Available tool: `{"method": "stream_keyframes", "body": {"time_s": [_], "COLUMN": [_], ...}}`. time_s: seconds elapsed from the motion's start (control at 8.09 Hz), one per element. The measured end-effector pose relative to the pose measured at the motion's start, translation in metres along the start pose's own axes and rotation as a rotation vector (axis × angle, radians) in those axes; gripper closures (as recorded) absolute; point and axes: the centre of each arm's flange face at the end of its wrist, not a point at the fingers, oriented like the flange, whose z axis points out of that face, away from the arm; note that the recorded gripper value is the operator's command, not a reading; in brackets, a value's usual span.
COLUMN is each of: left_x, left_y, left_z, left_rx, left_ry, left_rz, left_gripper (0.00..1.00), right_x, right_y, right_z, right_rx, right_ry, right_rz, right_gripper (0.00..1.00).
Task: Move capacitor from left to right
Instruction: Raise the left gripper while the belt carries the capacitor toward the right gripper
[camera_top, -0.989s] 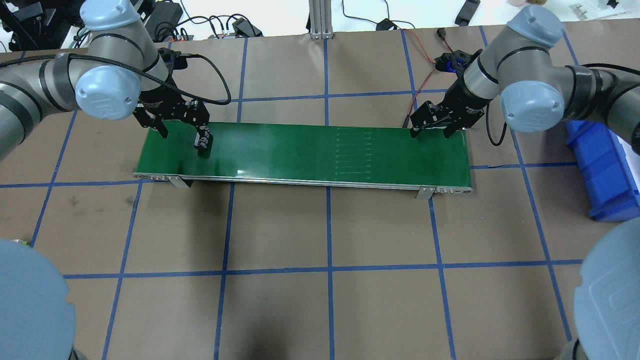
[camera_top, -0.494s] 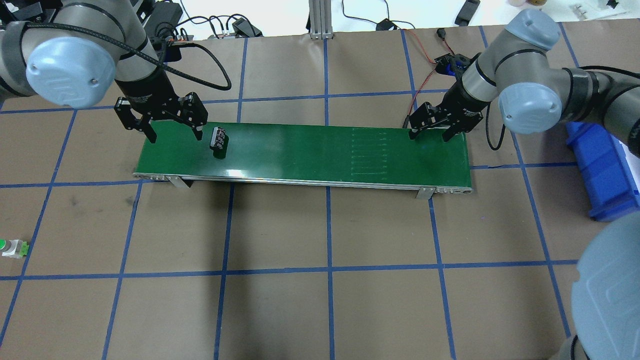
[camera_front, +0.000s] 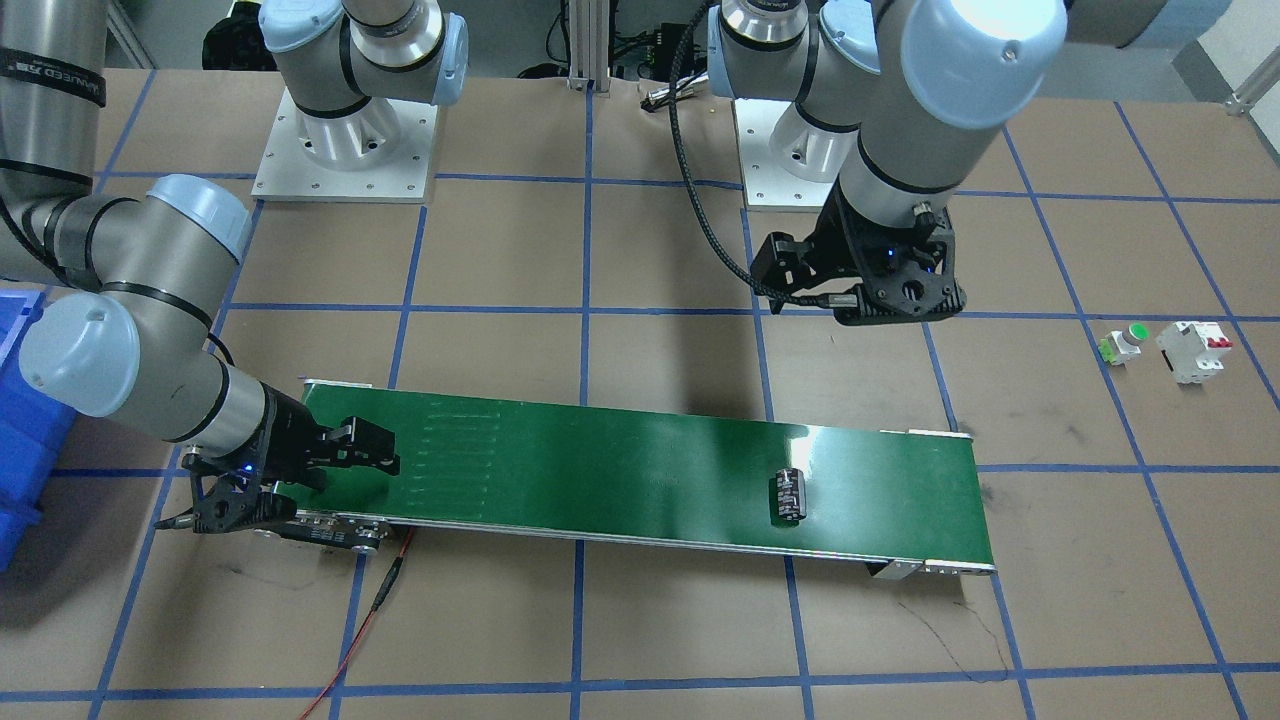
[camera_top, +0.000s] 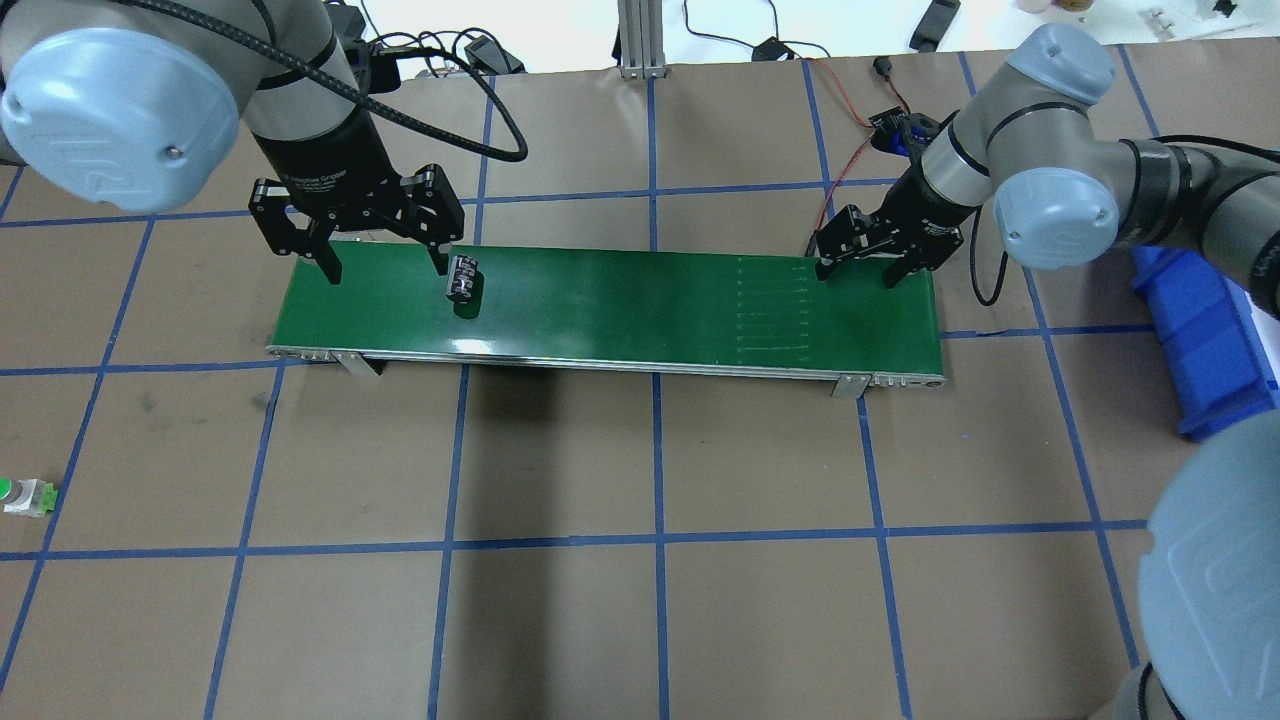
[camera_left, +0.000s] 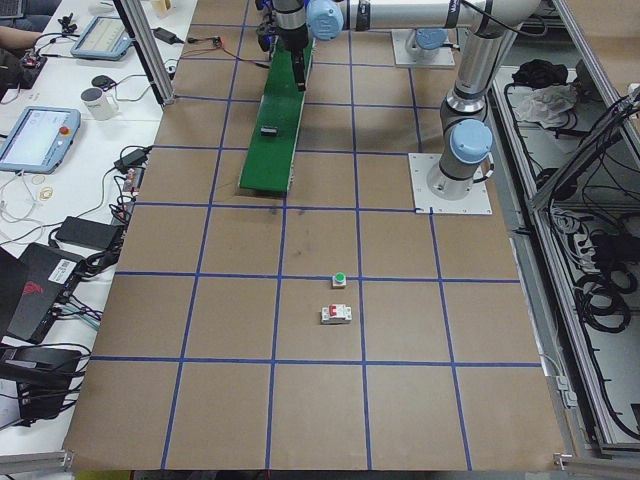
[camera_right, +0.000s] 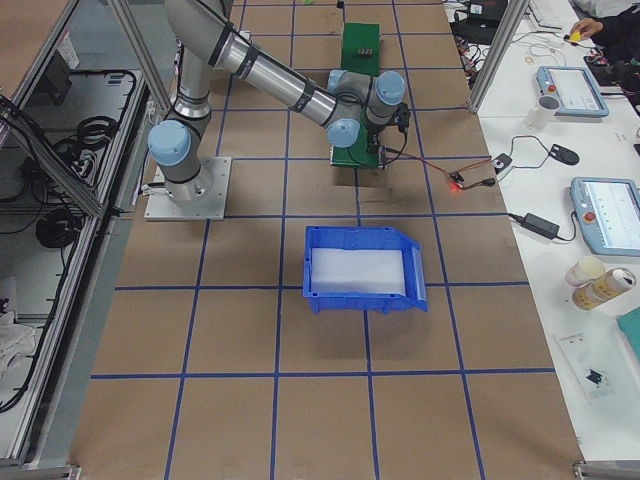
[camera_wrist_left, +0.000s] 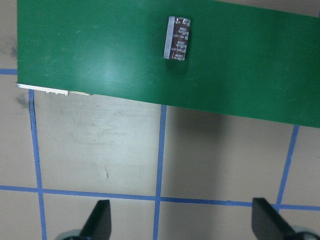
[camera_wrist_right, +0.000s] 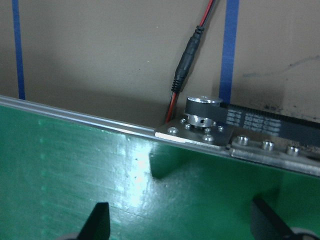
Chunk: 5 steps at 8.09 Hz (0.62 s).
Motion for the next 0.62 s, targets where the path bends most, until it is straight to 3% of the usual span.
{"method": "stream_keyframes", "body": {"time_s": [0.37, 0.62], "left_x": [0.011, 0.004], "left_y": [0.023, 0.024], "left_z": [-0.023, -0.027], "left_rx": [0.046, 0.062], "left_ry": [-0.011, -0.074], "left_rz": [0.004, 0.006], "left_gripper": [0.00, 0.00], "right_x": [0.000, 0.000], "right_y": [0.000, 0.000], "right_z": [0.000, 0.000], "right_rx": [0.001, 0.001], "right_ry": [-0.001, -0.001], "right_rz": [0.001, 0.001], "right_gripper": [0.01, 0.02]}}
